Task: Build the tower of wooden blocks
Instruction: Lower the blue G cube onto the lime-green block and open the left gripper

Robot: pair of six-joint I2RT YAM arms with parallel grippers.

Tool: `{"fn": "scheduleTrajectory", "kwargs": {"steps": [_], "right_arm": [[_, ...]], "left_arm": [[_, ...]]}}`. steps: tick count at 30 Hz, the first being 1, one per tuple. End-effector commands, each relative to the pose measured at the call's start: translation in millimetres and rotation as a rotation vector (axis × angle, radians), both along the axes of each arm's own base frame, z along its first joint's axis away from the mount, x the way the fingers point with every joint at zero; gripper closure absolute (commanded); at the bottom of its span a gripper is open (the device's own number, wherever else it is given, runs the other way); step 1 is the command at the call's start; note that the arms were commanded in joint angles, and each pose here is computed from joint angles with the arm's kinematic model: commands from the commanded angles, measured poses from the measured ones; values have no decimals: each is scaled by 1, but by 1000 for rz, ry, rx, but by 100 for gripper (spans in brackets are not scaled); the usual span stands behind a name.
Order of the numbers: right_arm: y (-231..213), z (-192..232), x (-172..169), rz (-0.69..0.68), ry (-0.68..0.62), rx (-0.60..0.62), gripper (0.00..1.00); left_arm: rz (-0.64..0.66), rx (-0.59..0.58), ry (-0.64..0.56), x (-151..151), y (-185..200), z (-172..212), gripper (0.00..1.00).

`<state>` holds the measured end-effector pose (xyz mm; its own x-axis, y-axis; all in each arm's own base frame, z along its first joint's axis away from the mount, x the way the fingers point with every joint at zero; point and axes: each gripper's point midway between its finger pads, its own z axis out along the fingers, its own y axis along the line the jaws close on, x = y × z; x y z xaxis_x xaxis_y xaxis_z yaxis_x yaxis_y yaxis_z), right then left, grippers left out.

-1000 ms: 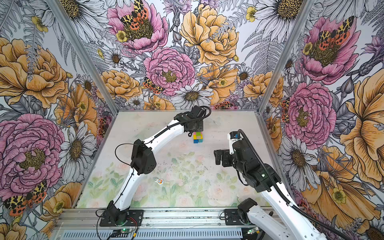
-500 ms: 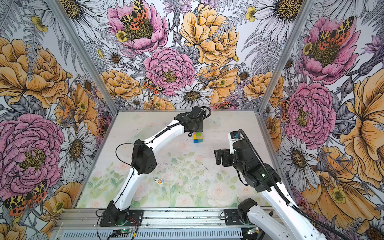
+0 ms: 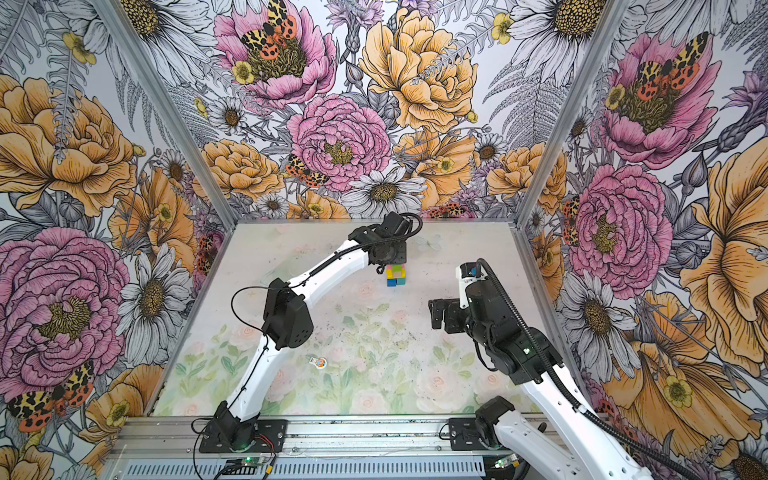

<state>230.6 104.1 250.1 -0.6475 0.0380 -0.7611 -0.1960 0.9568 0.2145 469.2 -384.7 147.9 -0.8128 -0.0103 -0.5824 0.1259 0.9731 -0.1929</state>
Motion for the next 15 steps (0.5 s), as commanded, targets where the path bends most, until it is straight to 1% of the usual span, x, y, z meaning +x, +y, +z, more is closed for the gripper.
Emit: {"fn": "scheduleTrajectory", "kwargs": {"steps": [1,15], "right_arm": [[-4,4,2,-9,-31,-13,0],[-3,2,1,-4,-26,-12,0]], "left_arm": [[23,-8,-25,5,1,8,69],[24,-12,-30,8,2,10,67]]}}
